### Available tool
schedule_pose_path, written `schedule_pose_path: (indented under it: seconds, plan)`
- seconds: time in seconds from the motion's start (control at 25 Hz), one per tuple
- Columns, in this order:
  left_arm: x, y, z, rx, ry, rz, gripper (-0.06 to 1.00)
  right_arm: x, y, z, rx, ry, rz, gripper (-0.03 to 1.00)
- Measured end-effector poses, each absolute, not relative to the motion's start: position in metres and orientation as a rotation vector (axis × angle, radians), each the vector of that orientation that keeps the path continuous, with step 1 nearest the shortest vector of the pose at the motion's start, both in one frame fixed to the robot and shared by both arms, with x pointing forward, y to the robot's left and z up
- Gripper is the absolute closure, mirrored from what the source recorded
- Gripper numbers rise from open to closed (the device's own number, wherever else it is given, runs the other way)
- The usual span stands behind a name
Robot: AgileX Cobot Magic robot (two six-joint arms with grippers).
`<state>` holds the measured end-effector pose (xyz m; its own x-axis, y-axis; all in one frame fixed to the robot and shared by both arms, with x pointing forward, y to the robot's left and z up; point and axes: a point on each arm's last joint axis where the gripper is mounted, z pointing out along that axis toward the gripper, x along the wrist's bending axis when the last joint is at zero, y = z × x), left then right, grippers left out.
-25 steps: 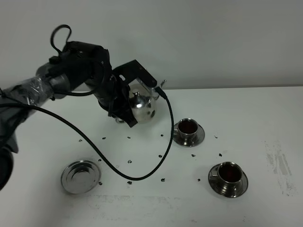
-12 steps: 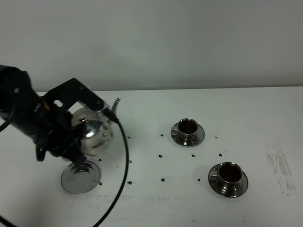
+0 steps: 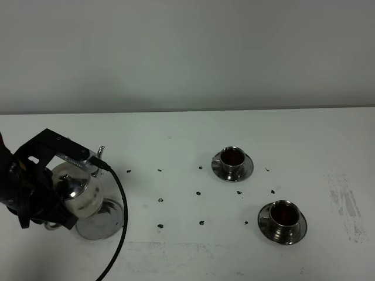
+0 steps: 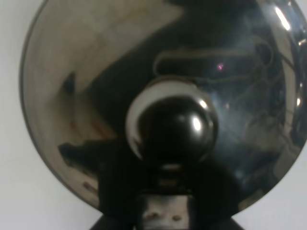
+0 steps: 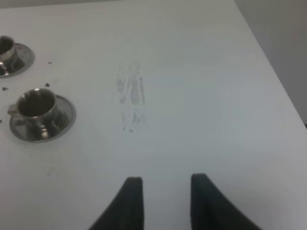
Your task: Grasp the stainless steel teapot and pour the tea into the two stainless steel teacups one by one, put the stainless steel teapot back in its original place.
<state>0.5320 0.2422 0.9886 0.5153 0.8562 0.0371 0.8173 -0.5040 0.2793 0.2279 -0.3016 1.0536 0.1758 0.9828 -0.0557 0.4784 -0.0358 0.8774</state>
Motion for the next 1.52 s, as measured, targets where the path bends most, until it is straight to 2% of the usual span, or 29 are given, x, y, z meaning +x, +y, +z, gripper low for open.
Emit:
schedule_pose_path:
  seconds: [0.52,1.52]
  plan:
    - [0.548,0.235,0.946,2.549,1.461,0.162,0.74,0.228,-0.302,1.054,1.638,1.418,0.781,0.74]
    - [0.553,0.231,0.929,2.563,1.463,0.145,0.74,0.228,-0.302,1.054,1.638,1.418,0.781,0.74]
